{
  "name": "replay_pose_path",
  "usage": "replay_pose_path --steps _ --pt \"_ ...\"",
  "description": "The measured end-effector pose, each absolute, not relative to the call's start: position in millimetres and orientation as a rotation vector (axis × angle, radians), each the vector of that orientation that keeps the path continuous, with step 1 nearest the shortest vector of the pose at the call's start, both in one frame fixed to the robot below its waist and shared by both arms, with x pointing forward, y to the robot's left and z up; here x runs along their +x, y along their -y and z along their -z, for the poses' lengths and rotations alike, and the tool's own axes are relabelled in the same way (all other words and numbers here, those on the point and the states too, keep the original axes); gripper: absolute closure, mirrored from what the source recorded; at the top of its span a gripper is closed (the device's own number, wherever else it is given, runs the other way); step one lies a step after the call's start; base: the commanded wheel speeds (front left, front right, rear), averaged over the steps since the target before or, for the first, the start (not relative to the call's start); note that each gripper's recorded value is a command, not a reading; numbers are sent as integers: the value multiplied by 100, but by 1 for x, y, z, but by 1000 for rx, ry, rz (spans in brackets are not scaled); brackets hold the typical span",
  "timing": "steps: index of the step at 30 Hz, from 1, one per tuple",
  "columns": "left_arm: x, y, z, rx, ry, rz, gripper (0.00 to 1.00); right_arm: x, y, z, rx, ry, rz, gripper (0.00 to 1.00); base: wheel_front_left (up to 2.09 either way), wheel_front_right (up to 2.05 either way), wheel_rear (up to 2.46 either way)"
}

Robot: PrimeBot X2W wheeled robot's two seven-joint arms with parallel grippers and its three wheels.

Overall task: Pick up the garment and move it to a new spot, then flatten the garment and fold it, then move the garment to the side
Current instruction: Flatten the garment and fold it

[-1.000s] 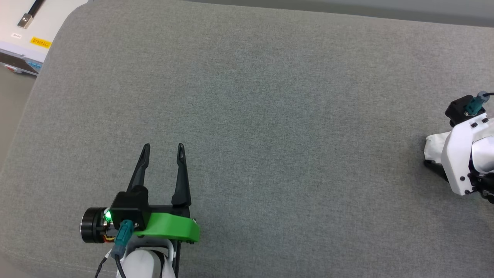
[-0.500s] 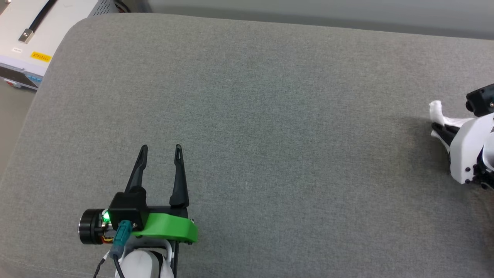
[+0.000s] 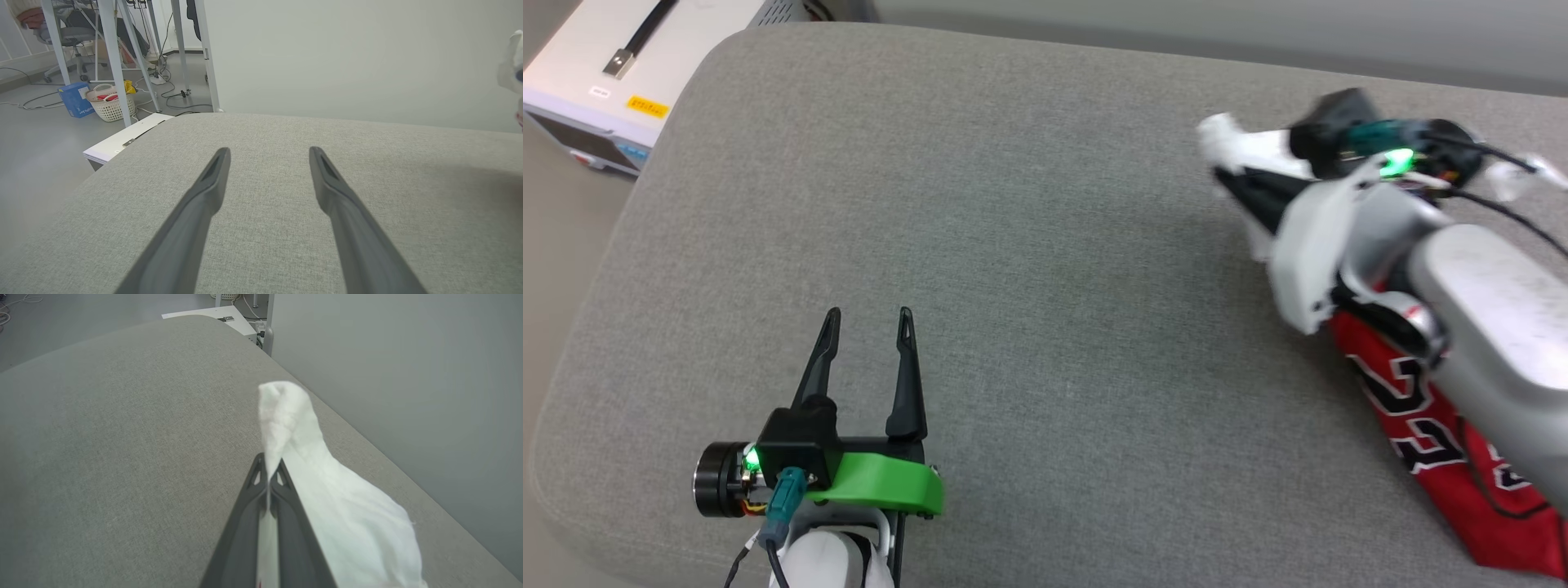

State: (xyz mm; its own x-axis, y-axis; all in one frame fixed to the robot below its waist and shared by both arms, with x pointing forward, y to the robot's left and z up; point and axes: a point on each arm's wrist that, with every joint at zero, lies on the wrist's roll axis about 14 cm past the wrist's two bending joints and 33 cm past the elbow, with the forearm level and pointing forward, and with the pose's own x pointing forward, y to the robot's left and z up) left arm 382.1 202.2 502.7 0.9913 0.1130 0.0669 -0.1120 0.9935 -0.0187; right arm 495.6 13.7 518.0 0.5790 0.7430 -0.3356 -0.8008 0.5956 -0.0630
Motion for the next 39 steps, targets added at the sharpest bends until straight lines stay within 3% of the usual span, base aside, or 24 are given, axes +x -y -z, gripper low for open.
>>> replay_pose_path --steps 6,11,20,25,26,27,34,39 --pt "378 -210 -498 -8 51 -140 0 458 -85 -485 -269 -350 -1107 100 0 0 0" --pt "377 -215 -494 -9 37 -157 0 415 -109 -436 -319 -485 -1225 100 0 0 0" --pt "380 -213 -487 -10 18 -155 0 354 -98 -365 -369 -768 -1259 100 0 0 0" --pt "382 -210 -485 -13 12 -147 0 351 -98 -365 -357 -764 -1258 100 0 0 0" --pt "382 -210 -484 -14 12 -145 0 352 -100 -368 -344 -741 -1260 56 0 0 0" --pt "382 -209 -485 -15 12 -143 0 353 -102 -372 -328 -716 -1261 0 0 0 0" --pt "379 -211 -497 -17 51 -148 0 364 -107 -416 -204 -466 -1261 0 0 0 0" --pt "371 -211 -502 -21 64 -145 0 398 -85 -466 -75 -255 -1143 0 0 0 0"
